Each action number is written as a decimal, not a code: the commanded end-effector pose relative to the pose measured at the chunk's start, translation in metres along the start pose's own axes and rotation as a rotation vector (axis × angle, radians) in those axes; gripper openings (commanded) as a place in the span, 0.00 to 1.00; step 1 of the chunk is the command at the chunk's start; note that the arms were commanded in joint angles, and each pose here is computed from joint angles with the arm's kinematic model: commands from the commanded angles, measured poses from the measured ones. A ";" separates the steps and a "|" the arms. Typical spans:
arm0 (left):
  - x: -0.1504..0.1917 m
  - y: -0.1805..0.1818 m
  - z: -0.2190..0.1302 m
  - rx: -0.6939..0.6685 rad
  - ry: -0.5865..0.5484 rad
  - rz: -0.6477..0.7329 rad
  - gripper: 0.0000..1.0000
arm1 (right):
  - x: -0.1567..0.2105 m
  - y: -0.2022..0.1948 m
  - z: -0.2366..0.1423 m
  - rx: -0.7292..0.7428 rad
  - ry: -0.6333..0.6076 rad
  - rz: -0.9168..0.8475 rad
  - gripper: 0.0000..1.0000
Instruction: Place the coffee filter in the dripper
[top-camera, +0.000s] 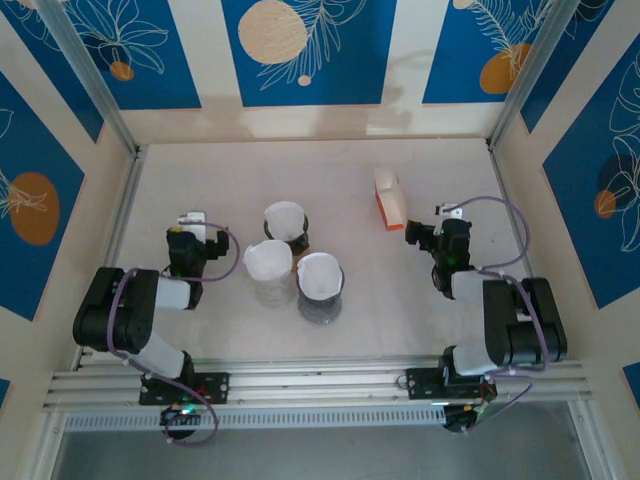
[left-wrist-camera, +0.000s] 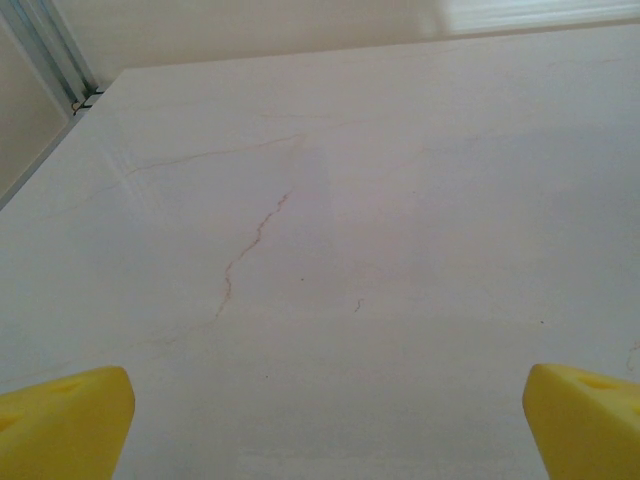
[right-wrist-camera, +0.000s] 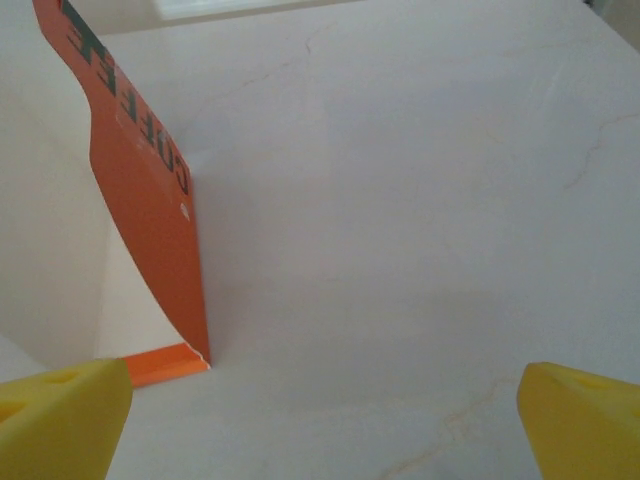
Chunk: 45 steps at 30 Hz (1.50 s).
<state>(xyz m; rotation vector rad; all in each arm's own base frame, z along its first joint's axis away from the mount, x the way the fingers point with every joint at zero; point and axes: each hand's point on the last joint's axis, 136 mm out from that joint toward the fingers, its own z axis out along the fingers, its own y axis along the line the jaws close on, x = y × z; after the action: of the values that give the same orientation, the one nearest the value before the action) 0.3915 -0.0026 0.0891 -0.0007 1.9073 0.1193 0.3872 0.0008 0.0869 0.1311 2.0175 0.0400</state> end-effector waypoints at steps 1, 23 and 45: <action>-0.005 -0.001 0.000 -0.003 -0.020 0.002 1.00 | -0.008 0.023 0.005 -0.138 -0.065 -0.042 0.99; -0.004 -0.001 0.000 -0.002 -0.019 0.003 1.00 | -0.008 0.023 0.005 -0.149 -0.060 -0.036 0.99; -0.004 -0.001 0.000 -0.004 -0.020 0.004 1.00 | -0.007 0.022 0.005 -0.147 -0.058 -0.034 0.99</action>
<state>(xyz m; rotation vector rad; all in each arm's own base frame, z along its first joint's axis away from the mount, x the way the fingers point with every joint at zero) 0.3915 -0.0029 0.0891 0.0000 1.9073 0.1188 0.3947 0.0211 0.0857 0.0331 1.9817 0.1606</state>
